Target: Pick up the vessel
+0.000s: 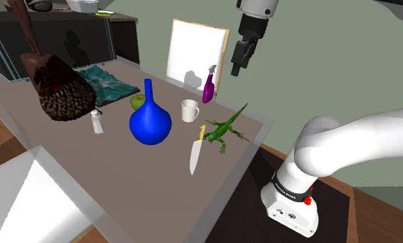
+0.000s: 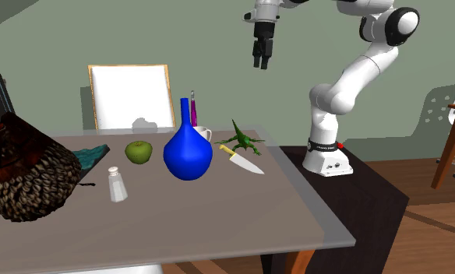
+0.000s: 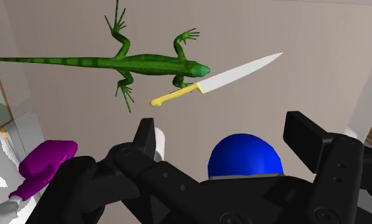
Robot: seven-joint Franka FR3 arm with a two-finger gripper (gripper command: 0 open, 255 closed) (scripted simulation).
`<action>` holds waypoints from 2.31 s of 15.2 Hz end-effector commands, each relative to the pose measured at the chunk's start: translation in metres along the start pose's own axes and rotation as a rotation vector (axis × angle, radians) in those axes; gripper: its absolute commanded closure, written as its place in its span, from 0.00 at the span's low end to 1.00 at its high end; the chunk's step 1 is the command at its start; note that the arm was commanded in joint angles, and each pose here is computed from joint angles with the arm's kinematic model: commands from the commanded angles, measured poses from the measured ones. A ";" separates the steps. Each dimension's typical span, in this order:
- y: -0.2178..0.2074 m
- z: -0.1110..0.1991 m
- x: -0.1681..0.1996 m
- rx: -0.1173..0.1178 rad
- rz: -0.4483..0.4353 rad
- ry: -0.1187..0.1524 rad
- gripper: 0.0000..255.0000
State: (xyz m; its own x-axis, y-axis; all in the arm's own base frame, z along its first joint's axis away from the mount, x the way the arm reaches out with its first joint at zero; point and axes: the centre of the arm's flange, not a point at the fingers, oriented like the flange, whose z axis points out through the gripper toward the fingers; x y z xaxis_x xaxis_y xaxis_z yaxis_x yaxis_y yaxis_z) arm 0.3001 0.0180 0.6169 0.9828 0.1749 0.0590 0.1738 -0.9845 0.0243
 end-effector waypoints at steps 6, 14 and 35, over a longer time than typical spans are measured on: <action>-0.023 0.016 0.061 0.005 0.003 -0.010 0.00; -0.058 0.042 0.159 0.013 0.008 -0.025 0.00; -0.114 0.124 0.306 0.026 0.016 -0.050 0.00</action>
State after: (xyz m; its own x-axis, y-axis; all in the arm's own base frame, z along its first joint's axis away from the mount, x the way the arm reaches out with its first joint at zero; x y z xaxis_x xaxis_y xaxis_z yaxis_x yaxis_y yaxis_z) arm 0.5889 0.1823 0.5108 0.9873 0.1585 0.0090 0.1585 -0.9873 -0.0023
